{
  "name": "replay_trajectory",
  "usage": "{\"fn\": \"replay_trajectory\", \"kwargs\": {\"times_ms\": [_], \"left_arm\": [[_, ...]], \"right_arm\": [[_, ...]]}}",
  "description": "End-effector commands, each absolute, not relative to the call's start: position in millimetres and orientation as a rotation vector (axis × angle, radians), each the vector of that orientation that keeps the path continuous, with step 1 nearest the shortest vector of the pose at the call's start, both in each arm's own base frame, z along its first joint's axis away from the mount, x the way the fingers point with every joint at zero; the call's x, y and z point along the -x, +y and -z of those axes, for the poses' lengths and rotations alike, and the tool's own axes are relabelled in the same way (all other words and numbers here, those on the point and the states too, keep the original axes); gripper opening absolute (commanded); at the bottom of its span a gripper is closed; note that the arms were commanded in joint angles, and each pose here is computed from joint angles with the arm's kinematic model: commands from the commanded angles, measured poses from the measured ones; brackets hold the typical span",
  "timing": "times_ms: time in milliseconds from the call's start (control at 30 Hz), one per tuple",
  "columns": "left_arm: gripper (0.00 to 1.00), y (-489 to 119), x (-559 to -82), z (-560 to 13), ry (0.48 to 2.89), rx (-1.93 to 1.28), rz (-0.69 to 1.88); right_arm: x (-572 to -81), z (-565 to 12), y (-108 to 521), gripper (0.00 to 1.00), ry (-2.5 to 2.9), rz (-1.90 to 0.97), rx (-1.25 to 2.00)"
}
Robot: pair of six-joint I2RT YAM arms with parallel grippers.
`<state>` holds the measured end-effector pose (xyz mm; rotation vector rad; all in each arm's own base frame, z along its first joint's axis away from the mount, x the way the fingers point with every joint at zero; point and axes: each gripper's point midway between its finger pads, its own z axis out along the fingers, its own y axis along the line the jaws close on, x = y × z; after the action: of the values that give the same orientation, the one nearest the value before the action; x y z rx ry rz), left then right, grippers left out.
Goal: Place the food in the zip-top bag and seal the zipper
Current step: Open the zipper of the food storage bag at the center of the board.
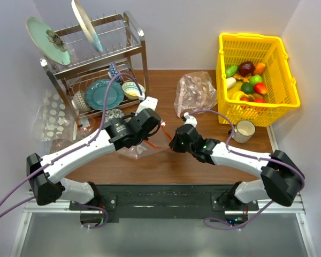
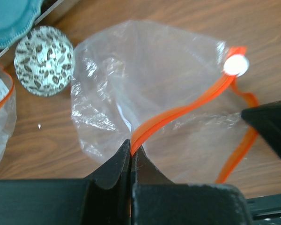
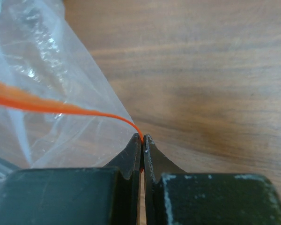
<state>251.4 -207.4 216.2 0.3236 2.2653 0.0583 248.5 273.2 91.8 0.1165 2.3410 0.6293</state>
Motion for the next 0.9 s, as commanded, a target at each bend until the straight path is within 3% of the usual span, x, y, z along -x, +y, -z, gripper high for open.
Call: {"fn": "replay_trajectory", "kwargs": {"times_ms": [0, 167, 467, 667, 867], "left_arm": [[0.0, -203.4, -259.3, -196.1, 2.289, -0.351, -0.075], [0.0, -215.9, -266.1, -188.3, 2.286, -0.38, -0.049], [0.0, -247.8, -277.3, -179.6, 2.286, -0.515, 0.049], [0.0, -251.5, -284.5, -169.6, 2.318, -0.552, -0.007], [0.0, -252.8, -294.2, -175.1, 2.295, -0.584, -0.062]], "right_arm": [[-250.4, -100.1, 284.5, 0.07, 2.333, -0.671, -0.053], [-250.0, -105.2, 282.2, 0.25, 2.302, -0.665, 0.017], [-249.3, -151.9, 279.9, 0.47, 2.225, -0.649, 0.196], [-247.9, -208.3, 266.3, 0.5, 2.144, -0.626, 0.23], [-271.3, -284.8, 211.0, 0.46, 2.036, -0.372, 0.138]]}}
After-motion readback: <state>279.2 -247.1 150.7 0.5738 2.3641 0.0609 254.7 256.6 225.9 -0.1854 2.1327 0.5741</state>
